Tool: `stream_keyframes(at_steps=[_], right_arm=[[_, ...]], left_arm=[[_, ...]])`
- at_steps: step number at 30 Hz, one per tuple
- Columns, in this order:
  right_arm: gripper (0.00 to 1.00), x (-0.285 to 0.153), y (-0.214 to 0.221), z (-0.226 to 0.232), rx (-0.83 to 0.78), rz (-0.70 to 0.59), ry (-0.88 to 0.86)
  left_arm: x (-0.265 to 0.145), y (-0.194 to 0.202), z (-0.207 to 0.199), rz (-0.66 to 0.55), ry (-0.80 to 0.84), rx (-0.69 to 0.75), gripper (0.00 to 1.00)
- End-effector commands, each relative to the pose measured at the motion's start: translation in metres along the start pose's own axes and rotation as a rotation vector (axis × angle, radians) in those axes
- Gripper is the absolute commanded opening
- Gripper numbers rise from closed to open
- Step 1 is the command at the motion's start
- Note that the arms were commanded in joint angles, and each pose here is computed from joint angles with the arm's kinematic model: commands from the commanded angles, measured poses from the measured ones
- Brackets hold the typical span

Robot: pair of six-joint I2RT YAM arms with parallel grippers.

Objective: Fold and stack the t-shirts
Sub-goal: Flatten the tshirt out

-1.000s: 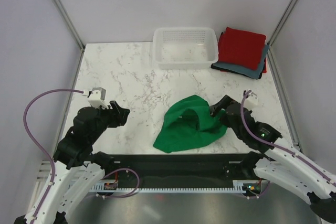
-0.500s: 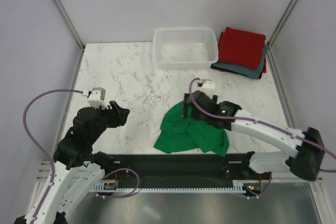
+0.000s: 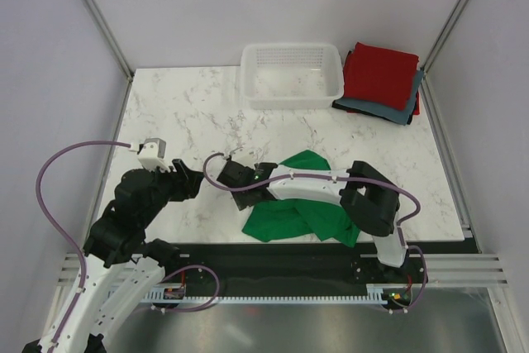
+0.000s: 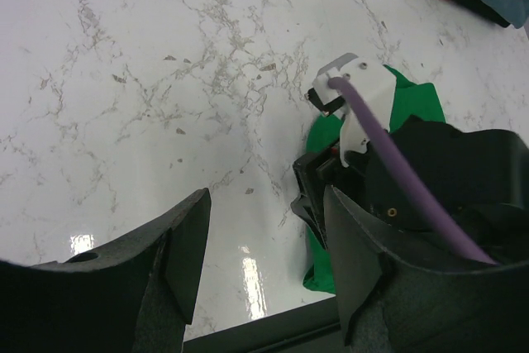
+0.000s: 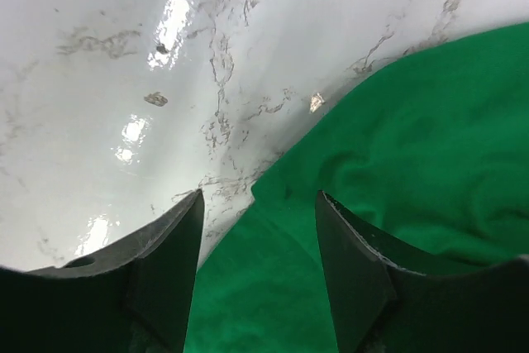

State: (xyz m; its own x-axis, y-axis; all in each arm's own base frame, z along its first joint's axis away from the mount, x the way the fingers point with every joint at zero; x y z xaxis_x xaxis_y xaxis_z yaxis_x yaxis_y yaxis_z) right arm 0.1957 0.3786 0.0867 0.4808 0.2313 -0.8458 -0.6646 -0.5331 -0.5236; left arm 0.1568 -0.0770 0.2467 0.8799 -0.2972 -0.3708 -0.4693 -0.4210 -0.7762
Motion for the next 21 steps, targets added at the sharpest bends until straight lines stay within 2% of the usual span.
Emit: stream_keyframes(at_steps=[1, 4, 7, 14, 21], right_arm=[[0.63, 0.005, -0.004, 0.006, -0.047, 0.008, -0.004], [0.62, 0.015, 0.006, 0.001, -0.063, 0.035, 0.034], [0.57, 0.021, 0.012, -0.001, -0.074, 0.047, 0.049], [0.31, 0.032, 0.021, -0.001, -0.08, 0.074, 0.066], [0.16, 0.014, 0.002, -0.005, -0.081, 0.031, 0.082]], left_arm=[[-0.003, -0.009, -0.001, -0.042, -0.006, -0.006, 0.64], [-0.002, -0.008, 0.0, -0.04, -0.006, -0.006, 0.64], [-0.003, -0.008, -0.001, -0.04, -0.004, -0.006, 0.64], [-0.003, -0.008, -0.002, -0.037, 0.001, -0.004, 0.65], [-0.003, -0.009, -0.002, -0.039, 0.003, -0.004, 0.65]])
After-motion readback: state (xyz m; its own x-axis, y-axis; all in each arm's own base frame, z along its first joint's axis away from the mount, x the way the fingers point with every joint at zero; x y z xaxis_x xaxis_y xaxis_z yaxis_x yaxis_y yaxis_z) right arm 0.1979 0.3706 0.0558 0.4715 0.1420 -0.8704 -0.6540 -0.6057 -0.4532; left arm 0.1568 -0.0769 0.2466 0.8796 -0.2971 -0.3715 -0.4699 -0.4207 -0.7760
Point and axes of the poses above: each gripper's point midway between its finger pads, its own x axis out along the fingers, its own z axis along the line the jaws close on, y = z × x, the point moved 4 cm from there along -x, back along the fingers, and after that the axes turned 11 degrees about -x, right-handed, at the moved point
